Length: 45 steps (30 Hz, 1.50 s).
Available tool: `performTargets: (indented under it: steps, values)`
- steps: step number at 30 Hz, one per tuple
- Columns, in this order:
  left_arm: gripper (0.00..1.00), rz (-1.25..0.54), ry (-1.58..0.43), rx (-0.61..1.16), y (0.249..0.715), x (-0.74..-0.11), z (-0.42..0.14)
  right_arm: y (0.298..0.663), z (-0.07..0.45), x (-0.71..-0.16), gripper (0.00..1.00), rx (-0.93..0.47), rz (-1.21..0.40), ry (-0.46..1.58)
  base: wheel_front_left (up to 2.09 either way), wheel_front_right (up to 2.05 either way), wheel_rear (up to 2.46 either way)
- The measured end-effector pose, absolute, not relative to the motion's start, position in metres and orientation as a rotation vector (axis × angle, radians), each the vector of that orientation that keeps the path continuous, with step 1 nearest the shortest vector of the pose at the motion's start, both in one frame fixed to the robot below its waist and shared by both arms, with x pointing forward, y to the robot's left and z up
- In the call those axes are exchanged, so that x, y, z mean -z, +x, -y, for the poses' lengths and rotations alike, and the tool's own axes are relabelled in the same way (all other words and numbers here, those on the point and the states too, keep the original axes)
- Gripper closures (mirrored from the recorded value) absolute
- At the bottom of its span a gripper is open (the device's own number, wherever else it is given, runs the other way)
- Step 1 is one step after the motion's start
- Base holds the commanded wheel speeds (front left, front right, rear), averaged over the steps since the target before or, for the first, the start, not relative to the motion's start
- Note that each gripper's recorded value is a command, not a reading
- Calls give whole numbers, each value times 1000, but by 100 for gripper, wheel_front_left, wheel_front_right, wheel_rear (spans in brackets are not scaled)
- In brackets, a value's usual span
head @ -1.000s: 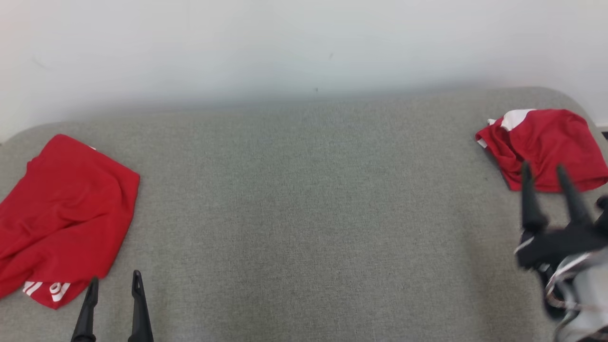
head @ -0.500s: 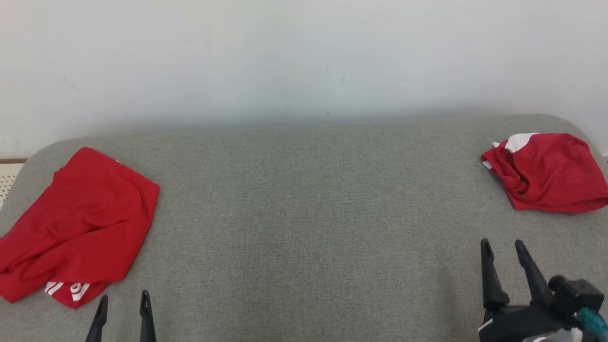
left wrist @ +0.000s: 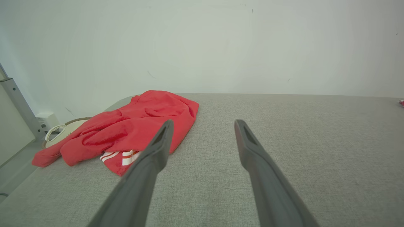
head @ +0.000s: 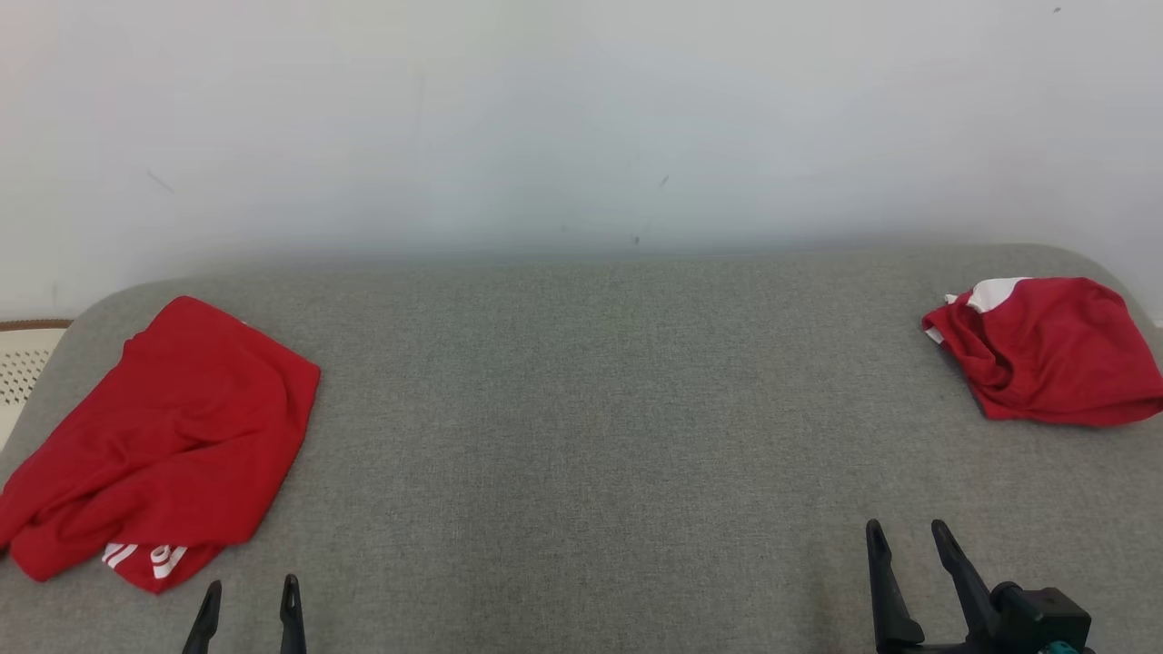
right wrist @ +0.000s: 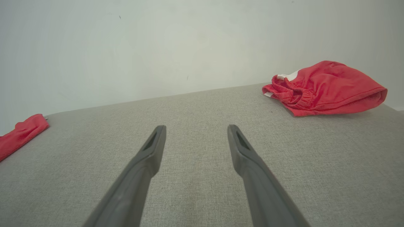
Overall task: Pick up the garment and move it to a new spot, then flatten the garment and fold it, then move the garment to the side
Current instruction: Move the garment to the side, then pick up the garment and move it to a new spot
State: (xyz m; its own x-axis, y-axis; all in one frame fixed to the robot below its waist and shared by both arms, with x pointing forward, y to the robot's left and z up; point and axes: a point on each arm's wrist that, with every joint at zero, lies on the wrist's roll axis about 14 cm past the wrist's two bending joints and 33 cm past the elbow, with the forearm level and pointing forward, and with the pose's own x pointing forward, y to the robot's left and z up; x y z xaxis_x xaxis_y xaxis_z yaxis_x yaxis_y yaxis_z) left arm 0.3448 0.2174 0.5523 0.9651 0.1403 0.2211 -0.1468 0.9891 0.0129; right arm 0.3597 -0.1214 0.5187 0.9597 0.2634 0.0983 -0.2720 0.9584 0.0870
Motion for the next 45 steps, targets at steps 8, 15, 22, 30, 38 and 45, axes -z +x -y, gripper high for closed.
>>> performTargets:
  steps: [8, 15, 22, 30, 38, 45]
  values:
    - [0, 216, 28, -138, 346, -550, -215, 357, 123, -517, 0, -264, 76, 103, 0, 0, 0]
    - [0, 212, 31, -142, 346, -549, -217, 357, 125, -517, 0, -258, 75, 104, 0, 0, 0]
    - [0, 207, 37, -167, 343, -548, -224, 359, 121, -516, 0, -269, 71, 105, 0, 0, 0]
    - [0, 200, 46, -221, 332, -546, -241, 363, 105, -513, 0, -316, 57, 107, 0, 0, 0]
    - [0, 193, 60, -317, 310, -544, -270, 369, 75, -509, 0, -405, 41, 110, 0, 0, 0]
    - [0, 187, 72, -414, 284, -544, -297, 372, 41, -509, 0, -501, 34, 114, 0, 0, 0]
